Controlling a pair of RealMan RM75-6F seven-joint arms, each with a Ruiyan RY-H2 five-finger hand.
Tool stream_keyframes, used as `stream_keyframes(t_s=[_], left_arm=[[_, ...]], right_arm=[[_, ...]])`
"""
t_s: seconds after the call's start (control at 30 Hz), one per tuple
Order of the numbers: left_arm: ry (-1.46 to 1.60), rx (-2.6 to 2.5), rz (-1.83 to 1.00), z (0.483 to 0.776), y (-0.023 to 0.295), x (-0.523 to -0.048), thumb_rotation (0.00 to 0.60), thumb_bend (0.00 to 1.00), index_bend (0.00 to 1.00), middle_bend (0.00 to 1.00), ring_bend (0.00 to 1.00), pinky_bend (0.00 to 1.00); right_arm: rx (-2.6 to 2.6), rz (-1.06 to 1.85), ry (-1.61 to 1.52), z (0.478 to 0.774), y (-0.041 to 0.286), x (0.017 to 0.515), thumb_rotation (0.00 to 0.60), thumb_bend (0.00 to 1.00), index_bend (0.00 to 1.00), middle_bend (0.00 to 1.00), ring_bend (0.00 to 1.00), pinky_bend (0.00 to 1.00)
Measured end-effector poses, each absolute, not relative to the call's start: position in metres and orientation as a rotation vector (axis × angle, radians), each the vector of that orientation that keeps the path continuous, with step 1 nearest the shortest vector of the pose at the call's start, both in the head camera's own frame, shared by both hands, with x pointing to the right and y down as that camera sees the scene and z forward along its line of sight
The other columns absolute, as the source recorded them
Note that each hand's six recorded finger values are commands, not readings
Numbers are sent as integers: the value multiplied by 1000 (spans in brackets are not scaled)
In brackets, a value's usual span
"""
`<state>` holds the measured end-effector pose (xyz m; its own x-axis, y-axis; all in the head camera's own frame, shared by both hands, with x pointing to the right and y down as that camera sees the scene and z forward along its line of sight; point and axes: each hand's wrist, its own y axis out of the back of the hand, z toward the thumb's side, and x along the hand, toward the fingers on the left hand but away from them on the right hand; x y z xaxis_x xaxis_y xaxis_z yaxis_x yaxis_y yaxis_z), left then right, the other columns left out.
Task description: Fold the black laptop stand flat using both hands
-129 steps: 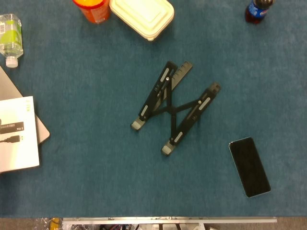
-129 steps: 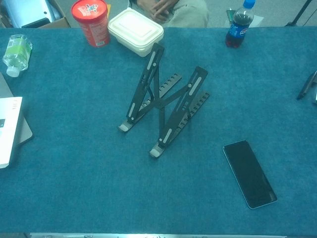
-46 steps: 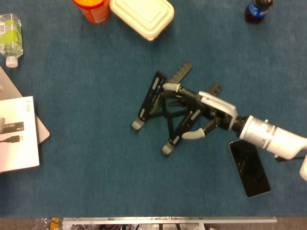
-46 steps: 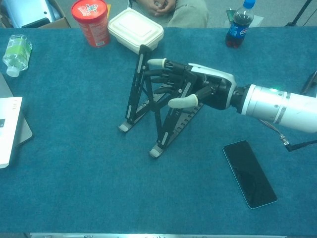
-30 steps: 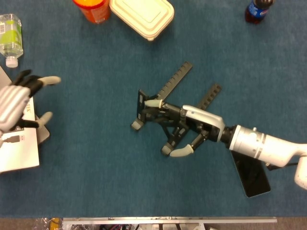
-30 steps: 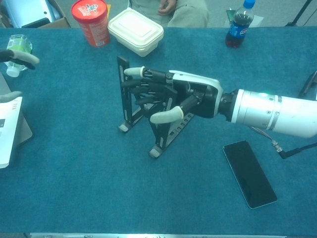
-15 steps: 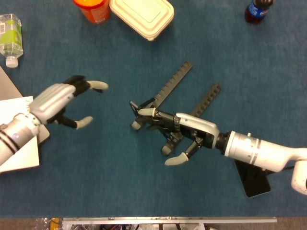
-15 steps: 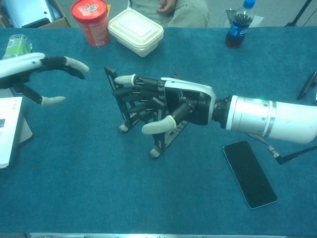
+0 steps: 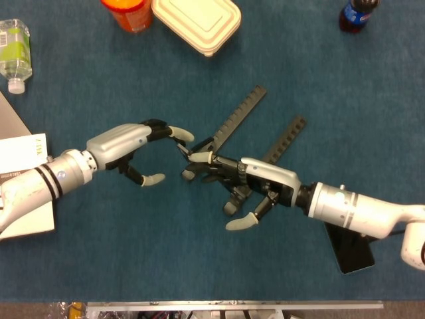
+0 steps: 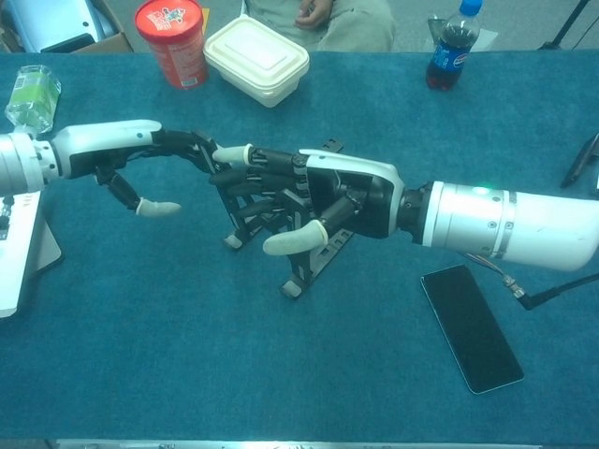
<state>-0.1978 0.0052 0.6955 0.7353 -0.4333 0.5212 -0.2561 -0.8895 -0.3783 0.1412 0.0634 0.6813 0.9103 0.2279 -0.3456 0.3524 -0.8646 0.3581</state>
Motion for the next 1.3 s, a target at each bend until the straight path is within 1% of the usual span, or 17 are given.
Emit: stream_keyframes(t_s=[0.3, 0.53, 0.77, 1.3], left_arm=[[499, -2727, -829, 692, -2, -174, 600, 331, 150, 215, 156, 36], [473, -2764, -826, 701, 0, -166, 600, 331, 150, 215, 156, 36], [476, -2764, -875, 713, -1, -171, 600, 331, 150, 215, 156, 36], [467, -2734, -948, 720, 5, -185, 600, 331, 147, 215, 155, 36]], right_arm=[[2648, -421, 433, 684, 60, 141, 600, 106, 5, 83, 0, 85], [2644, -418, 440, 686, 58, 140, 600, 106, 3, 83, 0, 85], [2639, -418, 425, 687, 59, 139, 600, 106, 3, 83, 0, 85], [2631, -410, 374, 688, 67, 137, 600, 107, 0, 83, 0, 85]])
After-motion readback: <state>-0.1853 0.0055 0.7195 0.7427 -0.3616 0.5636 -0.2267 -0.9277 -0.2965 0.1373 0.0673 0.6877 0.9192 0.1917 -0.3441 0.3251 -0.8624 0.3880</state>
